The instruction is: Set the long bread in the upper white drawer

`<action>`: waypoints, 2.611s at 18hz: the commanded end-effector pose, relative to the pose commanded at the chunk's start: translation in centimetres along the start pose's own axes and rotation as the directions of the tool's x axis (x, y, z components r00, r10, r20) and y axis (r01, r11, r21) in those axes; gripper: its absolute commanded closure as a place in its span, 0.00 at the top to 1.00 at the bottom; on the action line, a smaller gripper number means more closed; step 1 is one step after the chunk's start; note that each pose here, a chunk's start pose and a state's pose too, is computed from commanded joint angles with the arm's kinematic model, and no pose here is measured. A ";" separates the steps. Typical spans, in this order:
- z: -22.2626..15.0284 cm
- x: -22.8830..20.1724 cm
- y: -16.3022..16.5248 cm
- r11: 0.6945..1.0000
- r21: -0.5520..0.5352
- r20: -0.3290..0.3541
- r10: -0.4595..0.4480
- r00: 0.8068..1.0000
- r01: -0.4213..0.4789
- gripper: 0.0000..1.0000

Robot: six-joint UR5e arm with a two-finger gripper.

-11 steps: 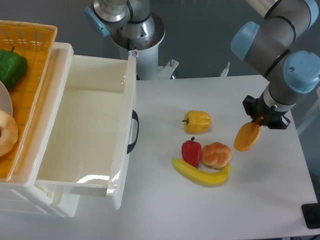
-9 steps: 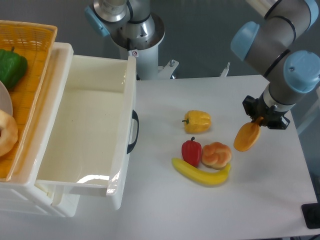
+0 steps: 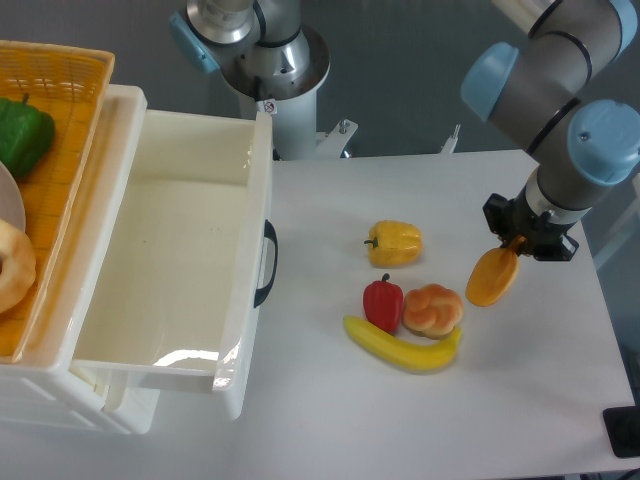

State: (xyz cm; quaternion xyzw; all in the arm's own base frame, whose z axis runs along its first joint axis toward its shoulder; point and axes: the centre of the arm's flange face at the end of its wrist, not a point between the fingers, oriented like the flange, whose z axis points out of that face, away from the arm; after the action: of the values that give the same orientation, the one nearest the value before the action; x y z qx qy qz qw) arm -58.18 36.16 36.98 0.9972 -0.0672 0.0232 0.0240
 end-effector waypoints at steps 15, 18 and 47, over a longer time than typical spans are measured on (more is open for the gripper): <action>-8.2 8.2 -0.6 0.986 0.150 -0.073 -0.067 0.995 0.078 0.00; -10.1 10.5 -2.4 0.979 0.175 -0.067 -0.093 0.993 0.104 0.00; -15.3 31.7 -23.1 0.906 0.301 -0.095 -0.281 0.955 0.297 0.00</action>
State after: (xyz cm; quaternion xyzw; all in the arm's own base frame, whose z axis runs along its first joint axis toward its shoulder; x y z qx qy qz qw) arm -24.33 55.55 52.74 0.9864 0.0864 0.0544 -0.1290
